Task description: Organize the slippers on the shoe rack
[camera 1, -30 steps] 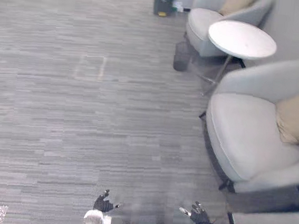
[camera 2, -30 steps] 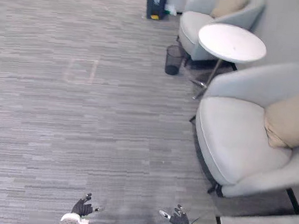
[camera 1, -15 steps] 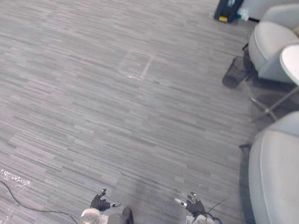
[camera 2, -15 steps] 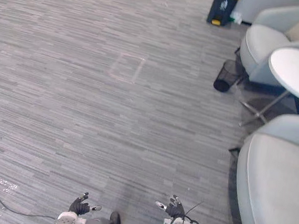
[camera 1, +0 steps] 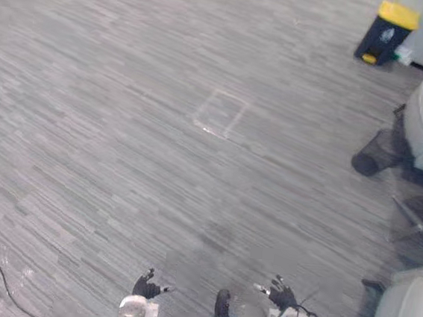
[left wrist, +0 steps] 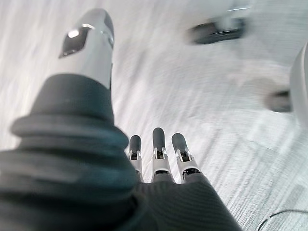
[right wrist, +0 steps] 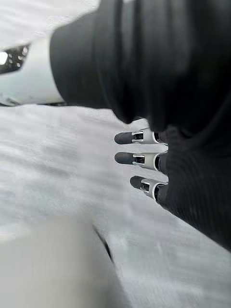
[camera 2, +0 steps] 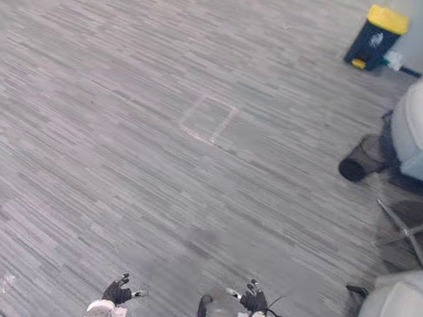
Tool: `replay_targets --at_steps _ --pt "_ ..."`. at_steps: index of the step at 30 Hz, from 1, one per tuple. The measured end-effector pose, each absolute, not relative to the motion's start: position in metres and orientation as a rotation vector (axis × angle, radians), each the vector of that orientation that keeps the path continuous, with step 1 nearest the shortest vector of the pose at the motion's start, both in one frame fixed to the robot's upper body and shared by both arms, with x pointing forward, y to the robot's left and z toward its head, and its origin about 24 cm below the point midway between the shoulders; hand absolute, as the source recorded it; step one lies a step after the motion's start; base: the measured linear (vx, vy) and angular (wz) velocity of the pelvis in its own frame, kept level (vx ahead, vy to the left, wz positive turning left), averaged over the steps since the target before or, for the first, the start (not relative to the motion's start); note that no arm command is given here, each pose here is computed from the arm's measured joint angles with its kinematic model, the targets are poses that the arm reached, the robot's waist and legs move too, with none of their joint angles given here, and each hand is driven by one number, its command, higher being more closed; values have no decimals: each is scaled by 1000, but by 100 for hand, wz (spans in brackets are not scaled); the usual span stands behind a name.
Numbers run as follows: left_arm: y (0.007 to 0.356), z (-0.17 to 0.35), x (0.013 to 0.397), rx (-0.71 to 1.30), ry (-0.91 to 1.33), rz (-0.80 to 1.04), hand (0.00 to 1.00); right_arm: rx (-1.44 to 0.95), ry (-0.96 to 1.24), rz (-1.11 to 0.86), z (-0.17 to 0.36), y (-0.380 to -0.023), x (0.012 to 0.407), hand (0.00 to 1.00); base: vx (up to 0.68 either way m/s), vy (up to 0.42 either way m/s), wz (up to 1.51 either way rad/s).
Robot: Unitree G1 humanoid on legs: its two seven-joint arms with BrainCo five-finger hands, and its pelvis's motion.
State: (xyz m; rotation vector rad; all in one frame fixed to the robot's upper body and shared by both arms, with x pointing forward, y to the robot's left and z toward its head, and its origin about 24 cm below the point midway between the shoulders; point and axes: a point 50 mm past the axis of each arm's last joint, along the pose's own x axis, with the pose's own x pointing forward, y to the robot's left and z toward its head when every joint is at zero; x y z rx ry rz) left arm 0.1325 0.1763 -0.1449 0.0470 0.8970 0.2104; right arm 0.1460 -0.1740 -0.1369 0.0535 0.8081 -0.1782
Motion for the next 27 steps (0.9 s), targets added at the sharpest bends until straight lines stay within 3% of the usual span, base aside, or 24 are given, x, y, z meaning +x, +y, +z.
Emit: replay_targets --at_steps 3,11,16,27 --pt "181 -142 131 24 875 247 0 77 801 -153 -136 -161 150 0 439 5 -41" --pt "191 -141 134 15 866 277 0 32 875 -150 -145 -169 140 0 584 199 -21" --pt "207 -148 112 19 933 331 0 28 911 -150 -150 -165 130 0 439 270 8" --pt "181 -152 123 44 959 207 0 -25 882 -161 -146 -182 134 0 489 -7 22"
